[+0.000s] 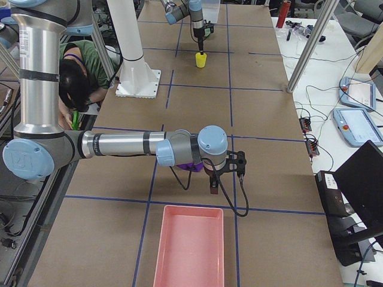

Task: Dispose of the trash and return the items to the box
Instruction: 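Close the left gripper on the rim of the yellow cup, then lift the yellow cup with left gripper while right gripper reaches for cloth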

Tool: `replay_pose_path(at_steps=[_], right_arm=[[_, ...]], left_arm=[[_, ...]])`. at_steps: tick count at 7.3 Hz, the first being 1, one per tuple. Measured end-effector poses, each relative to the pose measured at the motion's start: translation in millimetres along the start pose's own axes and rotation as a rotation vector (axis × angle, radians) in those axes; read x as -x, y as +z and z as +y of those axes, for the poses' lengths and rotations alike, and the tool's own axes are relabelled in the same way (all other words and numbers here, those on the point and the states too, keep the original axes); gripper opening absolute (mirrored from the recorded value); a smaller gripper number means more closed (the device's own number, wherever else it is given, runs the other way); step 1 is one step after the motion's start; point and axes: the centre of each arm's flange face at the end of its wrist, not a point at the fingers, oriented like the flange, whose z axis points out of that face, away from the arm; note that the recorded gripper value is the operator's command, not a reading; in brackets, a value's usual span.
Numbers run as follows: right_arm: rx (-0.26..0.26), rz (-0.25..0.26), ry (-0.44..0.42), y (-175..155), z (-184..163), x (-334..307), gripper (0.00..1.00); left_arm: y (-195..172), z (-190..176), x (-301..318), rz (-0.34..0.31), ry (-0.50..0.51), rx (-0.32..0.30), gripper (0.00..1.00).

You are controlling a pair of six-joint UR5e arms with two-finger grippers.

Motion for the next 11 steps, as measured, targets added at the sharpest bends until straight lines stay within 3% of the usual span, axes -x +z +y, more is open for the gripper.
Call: replay_pose_path(at_steps=[1,2,3,8,11], right_arm=[[-0.001,0.0,-0.001,-0.3,0.0,0.3,1.0],[-0.001,-0.001,-0.002,-0.4,-0.1,0.6,1.0],[-0.002,-0.001,-0.002,-0.6,-0.1,0.9,1.0],[-0.001,-0.002,-0.001,-0.5,0.0,0.8,1.0],[0.006,-0.006,0.008,2.9,-0.5,10.5,1.0]], left_arm=[[7.2,2.7,1.2,-0.011,0.001,0.009,0.8],[13.1,3.7,2.6,-0.02,0.001,0.015,0.45],[16.6,3.7,3.8,-0.026,0.0,0.017,0.0],[15.3,2.2,0.3,-0.022,-0.001,0.018,0.0],[-41.7,-19.2,-8.7,-0.023,-0.025,-0.019,0.0]])
